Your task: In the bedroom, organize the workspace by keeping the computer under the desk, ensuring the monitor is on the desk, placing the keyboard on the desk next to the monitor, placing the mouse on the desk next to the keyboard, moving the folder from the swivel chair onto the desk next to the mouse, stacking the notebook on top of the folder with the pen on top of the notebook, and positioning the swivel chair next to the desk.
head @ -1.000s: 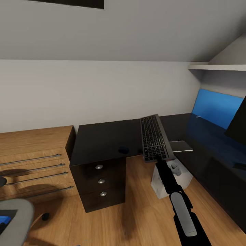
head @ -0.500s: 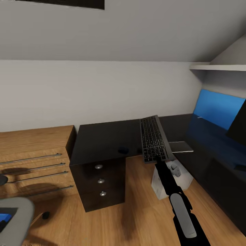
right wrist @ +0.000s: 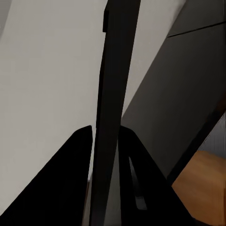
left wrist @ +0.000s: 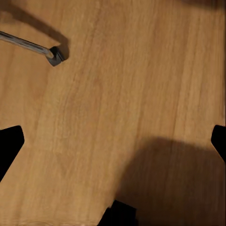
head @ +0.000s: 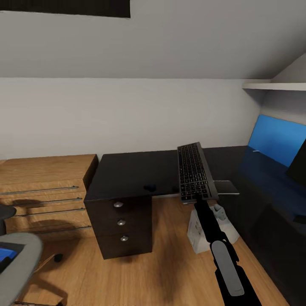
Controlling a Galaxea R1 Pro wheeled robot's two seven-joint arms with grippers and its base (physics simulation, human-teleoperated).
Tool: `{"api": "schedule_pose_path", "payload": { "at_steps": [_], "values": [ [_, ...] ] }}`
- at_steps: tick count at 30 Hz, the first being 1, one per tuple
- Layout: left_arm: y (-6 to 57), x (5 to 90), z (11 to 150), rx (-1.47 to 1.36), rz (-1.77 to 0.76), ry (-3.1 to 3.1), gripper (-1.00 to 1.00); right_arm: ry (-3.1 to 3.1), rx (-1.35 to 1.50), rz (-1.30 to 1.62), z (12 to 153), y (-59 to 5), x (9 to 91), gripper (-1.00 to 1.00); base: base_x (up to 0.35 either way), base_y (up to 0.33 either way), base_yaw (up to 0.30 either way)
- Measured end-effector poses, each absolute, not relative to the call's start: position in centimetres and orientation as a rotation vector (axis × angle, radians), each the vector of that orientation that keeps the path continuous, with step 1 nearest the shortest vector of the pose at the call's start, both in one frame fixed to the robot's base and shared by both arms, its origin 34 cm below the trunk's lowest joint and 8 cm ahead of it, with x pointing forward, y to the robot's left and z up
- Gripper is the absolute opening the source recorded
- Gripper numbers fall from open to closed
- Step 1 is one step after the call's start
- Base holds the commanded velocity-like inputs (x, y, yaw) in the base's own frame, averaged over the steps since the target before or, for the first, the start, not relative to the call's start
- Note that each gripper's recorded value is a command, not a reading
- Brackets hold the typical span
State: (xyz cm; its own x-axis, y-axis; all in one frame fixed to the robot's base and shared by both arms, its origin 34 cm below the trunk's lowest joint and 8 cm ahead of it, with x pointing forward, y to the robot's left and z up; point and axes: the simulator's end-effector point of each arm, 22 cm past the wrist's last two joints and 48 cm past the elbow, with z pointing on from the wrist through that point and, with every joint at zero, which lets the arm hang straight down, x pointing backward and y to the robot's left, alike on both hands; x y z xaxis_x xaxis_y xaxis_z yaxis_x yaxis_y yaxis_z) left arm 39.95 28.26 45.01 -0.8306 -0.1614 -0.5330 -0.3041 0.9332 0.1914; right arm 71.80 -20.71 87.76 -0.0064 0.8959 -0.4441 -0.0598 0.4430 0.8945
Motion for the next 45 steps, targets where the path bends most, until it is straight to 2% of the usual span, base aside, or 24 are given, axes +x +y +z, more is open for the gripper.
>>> {"api": "schedule_pose_path", "payload": {
  "at_steps": [20, 29, 37, 45],
  "values": [
    [28.1, 40.0, 45.0, -0.328, 0.364, 2.559, 1.0, 1.395, 0.767, 0.946, 88.0, -17.9, 71.6, -1.0, -0.319, -0.037, 0.006],
    [28.1, 40.0, 45.0, -0.327, 0.362, 2.561, 1.0, 1.404, 0.75, 0.962, 88.1, -16.8, 71.5, -1.0, -0.293, -0.187, 0.005],
    [27.9, 40.1, 45.1, -0.325, 0.359, 2.559, 1.0, 1.431, 0.735, 0.974, 87.4, -15.4, 71.3, -1.0, -0.224, -0.24, 0.224],
    [27.9, 40.0, 45.1, -0.326, 0.359, 2.56, 1.0, 1.432, 0.735, 0.974, 87.3, -15.4, 71.3, -1.0, -0.325, -0.028, 0.264]
  ]
}}
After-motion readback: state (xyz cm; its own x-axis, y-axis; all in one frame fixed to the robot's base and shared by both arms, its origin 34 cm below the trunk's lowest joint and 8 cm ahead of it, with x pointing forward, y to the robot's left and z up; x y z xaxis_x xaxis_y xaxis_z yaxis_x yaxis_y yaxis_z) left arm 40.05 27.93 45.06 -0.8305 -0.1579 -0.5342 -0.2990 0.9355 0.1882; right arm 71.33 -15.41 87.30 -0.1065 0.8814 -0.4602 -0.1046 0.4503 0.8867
